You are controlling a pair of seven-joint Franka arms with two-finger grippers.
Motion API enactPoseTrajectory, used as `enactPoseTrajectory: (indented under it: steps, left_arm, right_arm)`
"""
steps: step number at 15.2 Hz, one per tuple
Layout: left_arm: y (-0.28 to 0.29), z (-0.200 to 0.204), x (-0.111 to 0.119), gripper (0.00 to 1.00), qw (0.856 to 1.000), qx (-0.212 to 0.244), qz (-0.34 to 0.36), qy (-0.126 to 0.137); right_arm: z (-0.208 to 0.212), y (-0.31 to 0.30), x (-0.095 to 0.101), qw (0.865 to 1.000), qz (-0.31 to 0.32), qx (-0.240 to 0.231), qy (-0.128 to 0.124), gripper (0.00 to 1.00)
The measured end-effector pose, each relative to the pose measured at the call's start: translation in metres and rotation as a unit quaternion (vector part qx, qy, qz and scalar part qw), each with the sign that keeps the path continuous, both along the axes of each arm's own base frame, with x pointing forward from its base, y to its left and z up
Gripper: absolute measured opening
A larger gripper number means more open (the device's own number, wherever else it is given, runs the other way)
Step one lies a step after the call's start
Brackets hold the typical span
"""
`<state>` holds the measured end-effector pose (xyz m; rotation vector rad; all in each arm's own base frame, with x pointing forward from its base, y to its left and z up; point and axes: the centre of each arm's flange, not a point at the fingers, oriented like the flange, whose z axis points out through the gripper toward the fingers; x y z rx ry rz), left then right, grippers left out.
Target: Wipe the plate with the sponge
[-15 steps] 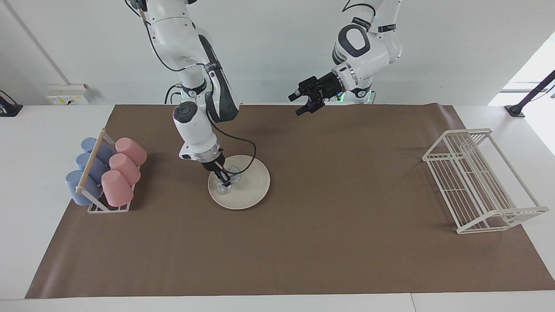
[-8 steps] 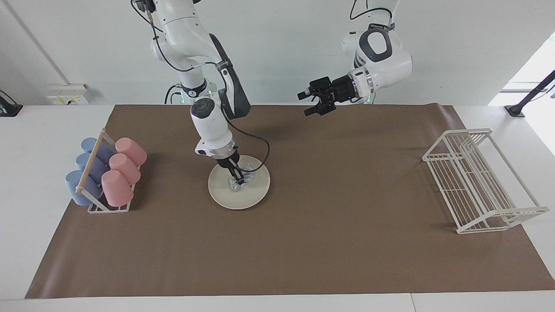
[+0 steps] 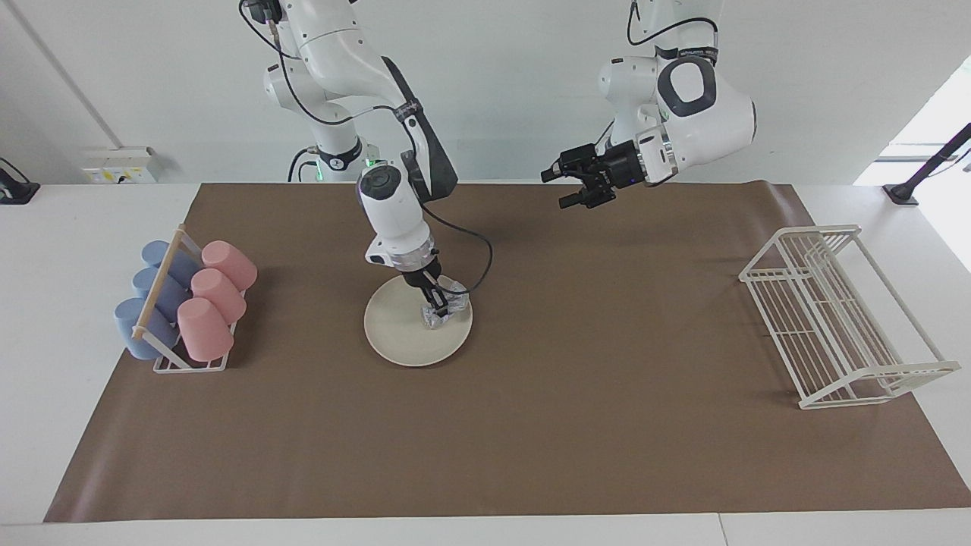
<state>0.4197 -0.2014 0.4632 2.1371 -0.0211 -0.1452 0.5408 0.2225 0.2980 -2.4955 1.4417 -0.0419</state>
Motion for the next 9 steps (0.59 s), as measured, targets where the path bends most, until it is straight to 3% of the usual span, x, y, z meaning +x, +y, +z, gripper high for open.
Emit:
enactPoseTrajectory:
  steps: [3,9]
  left_arm:
    - [0.003,-0.003,-0.001,1.00,1.000,0.026,-0.009,0.001]
    - [0.006,-0.005,-0.001,1.00,0.998,0.061,-0.014,0.005]
  right_arm:
    - [-0.001,-0.039,0.014,1.000,0.010,-0.008,-0.009,0.11]
    - [-0.001,-0.022,0.008,1.000,-0.008,-0.002,-0.002,0.12]
